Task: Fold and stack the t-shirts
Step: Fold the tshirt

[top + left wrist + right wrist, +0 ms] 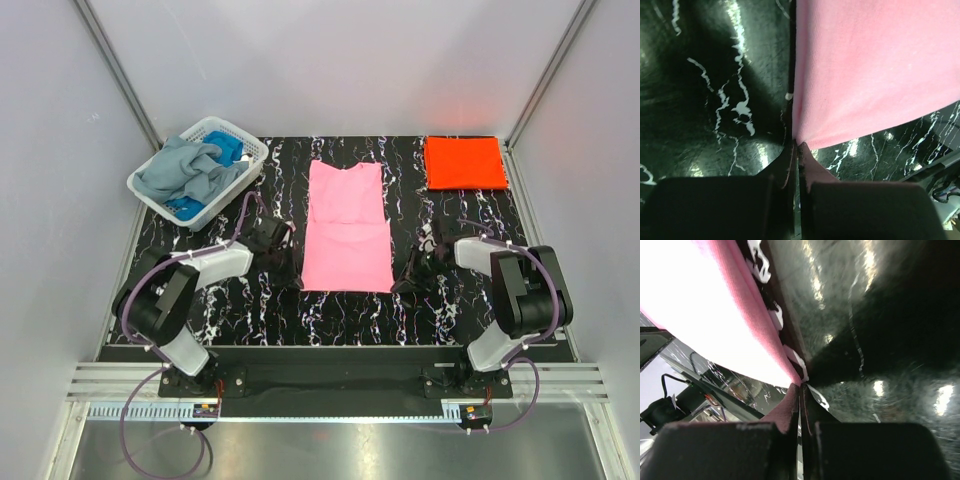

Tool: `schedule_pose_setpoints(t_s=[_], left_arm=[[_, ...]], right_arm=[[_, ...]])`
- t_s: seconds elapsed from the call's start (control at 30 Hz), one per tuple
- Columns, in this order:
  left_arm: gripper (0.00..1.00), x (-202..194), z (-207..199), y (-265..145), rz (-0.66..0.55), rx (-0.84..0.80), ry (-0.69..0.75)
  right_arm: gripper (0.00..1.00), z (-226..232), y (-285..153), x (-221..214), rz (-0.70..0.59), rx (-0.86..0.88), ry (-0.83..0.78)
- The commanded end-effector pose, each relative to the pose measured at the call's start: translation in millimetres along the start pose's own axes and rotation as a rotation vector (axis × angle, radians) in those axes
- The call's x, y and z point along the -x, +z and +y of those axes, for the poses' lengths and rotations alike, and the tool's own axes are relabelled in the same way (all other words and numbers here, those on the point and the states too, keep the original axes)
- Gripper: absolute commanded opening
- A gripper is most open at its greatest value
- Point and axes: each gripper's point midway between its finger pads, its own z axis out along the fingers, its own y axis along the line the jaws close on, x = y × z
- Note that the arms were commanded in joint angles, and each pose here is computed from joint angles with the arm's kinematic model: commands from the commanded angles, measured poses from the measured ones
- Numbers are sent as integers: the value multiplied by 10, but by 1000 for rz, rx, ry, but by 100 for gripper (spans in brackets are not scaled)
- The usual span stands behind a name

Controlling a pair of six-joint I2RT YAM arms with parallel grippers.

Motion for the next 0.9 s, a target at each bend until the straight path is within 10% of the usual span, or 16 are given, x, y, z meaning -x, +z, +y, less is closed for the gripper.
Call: schedule_pose_setpoints(t_s=[0.0, 0.1, 0.3, 0.43, 0.63, 0.87], left_arm=[[0, -150, 322, -43, 19, 135, -12], [16, -186, 277, -99, 25, 111, -10], [44, 105, 184, -459, -65, 173, 39], [45, 353, -309, -675, -156, -13, 81], [39, 235, -1008, -548, -95, -411, 32], [35, 62, -598, -40, -24, -232, -4]], right_arm=[[0, -35, 17, -15, -48, -57, 0], [26, 5, 3, -50, -53, -57, 9], [36, 42, -238, -36, -97, -116, -1], [0, 459, -268, -54, -77, 25, -61], [0, 1221, -36, -311, 74, 281, -205], [0, 1280, 346, -273, 165, 328, -258]])
